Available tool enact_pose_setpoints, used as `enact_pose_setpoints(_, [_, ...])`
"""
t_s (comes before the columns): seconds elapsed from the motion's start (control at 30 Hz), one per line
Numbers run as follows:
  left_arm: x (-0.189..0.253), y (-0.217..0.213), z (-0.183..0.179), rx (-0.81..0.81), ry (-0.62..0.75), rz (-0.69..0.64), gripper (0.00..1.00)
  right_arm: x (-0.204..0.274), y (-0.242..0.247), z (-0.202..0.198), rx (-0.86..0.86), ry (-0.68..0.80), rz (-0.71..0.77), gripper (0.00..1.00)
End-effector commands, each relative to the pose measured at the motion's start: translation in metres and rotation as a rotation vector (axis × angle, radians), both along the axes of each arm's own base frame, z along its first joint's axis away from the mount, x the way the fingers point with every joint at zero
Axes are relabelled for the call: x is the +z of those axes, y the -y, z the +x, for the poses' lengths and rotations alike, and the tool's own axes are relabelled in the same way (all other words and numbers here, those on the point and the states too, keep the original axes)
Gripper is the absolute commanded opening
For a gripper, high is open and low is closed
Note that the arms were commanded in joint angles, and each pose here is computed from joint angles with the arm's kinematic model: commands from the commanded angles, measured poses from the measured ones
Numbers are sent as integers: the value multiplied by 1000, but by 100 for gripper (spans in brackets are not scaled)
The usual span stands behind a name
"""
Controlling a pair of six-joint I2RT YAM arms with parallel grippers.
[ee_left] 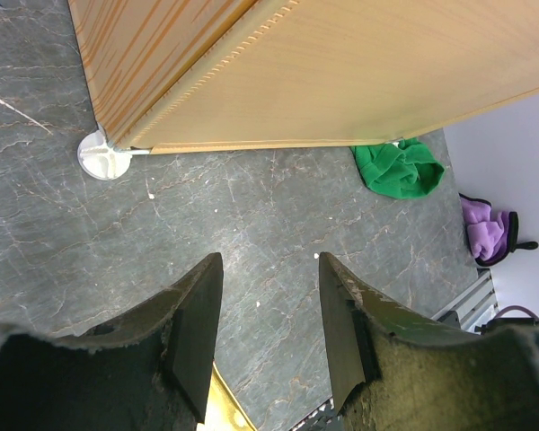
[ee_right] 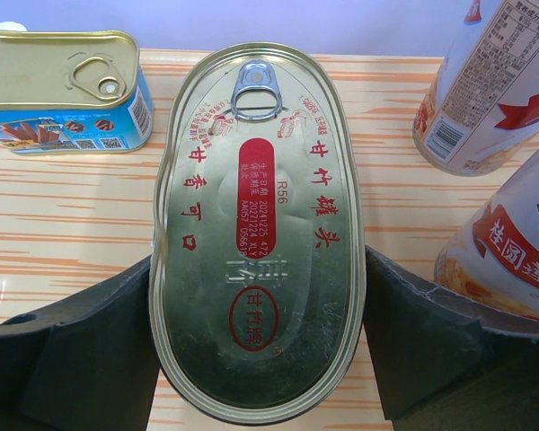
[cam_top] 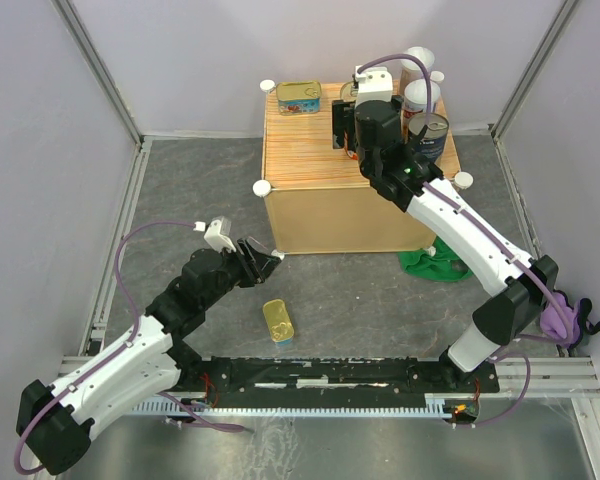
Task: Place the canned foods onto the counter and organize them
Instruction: Place the canned food on the counter.
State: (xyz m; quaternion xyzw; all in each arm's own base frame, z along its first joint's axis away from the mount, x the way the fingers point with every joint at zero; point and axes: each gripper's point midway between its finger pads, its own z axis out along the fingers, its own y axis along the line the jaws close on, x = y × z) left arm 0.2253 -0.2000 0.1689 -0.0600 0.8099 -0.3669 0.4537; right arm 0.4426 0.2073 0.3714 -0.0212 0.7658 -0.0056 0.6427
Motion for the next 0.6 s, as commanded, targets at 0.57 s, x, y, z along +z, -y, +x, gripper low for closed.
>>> enact_pose_setpoints(0.57, [31, 7, 5, -15, 73, -55, 54, 63, 10, -15, 15, 117, 82, 90])
